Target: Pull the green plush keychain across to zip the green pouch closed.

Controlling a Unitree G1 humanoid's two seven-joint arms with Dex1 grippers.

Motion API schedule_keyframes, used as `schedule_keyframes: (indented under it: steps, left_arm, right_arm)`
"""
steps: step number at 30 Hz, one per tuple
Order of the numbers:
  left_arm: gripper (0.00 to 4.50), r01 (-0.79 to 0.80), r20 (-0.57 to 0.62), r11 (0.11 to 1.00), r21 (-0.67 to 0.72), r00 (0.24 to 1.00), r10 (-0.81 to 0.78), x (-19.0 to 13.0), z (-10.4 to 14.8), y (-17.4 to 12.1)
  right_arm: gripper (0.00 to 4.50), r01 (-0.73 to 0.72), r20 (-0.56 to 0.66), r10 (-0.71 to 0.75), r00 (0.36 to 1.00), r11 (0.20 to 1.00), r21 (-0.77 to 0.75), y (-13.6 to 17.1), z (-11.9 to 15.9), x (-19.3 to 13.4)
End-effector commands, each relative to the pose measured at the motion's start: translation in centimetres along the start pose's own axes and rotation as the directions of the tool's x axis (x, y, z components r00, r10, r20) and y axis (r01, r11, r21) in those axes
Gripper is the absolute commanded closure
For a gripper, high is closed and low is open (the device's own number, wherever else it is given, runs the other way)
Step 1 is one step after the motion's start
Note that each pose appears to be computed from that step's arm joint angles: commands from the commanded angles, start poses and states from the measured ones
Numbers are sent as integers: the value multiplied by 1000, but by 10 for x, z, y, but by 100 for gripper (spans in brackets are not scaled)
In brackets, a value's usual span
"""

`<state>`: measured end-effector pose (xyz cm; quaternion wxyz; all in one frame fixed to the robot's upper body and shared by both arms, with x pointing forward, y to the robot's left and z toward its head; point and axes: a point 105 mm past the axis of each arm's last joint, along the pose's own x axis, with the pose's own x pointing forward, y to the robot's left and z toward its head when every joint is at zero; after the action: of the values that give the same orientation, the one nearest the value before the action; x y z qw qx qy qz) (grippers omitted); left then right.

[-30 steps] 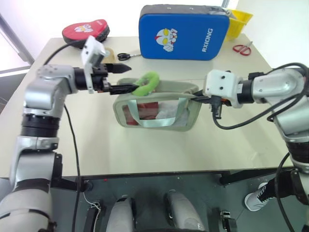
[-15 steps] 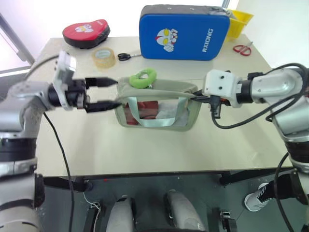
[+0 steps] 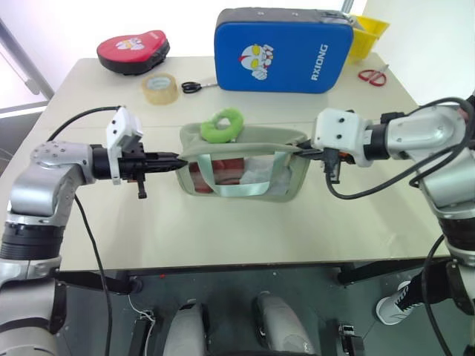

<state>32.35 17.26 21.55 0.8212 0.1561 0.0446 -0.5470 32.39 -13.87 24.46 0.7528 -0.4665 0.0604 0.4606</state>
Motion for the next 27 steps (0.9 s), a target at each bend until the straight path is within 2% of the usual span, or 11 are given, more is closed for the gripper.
schedule_keyframes:
  steps: [1, 2, 6, 9, 14, 19, 22, 25, 27]
  left_arm:
    - [450, -9, 4, 998, 60, 1000, 9, 4, 9, 2]
    - [450, -8, 3, 998, 64, 1000, 8, 4, 9, 2]
    - [450, -14, 1, 997, 76, 1000, 14, 6, 8, 3]
    - [450, -13, 1, 997, 79, 1000, 13, 7, 6, 3]
    - [450, -10, 2, 997, 82, 1000, 10, 8, 5, 2]
    - [450, -12, 7, 997, 82, 1000, 12, 8, 5, 1]
    - [450, -15, 10, 997, 80, 1000, 15, 8, 6, 0]
    - [450, -18, 10, 997, 79, 1000, 17, 7, 5, -1]
    - [450, -20, 10, 997, 79, 1000, 19, 7, 5, -1]
  right_arm:
    - [373, -39, 64, 38, 997, 999, 10, 5, 15, -10]
    - [343, -52, 94, 51, 994, 999, 11, 5, 21, -14]
    - [145, -68, 297, 72, 952, 997, -24, -7, 60, -38]
    - [6, -25, 393, 44, 918, 998, -53, -27, 89, -34]
    - [6, 1, 357, 39, 933, 994, -111, -44, 108, 16]
    - [6, 19, 292, 26, 956, 989, -148, -54, 114, 59]
    - [85, 13, 244, 37, 969, 980, -200, -54, 109, 69]
    - [223, -1, 239, 55, 969, 976, -220, -52, 109, 70]
    - [333, -5, 249, 61, 967, 975, -221, -51, 110, 68]
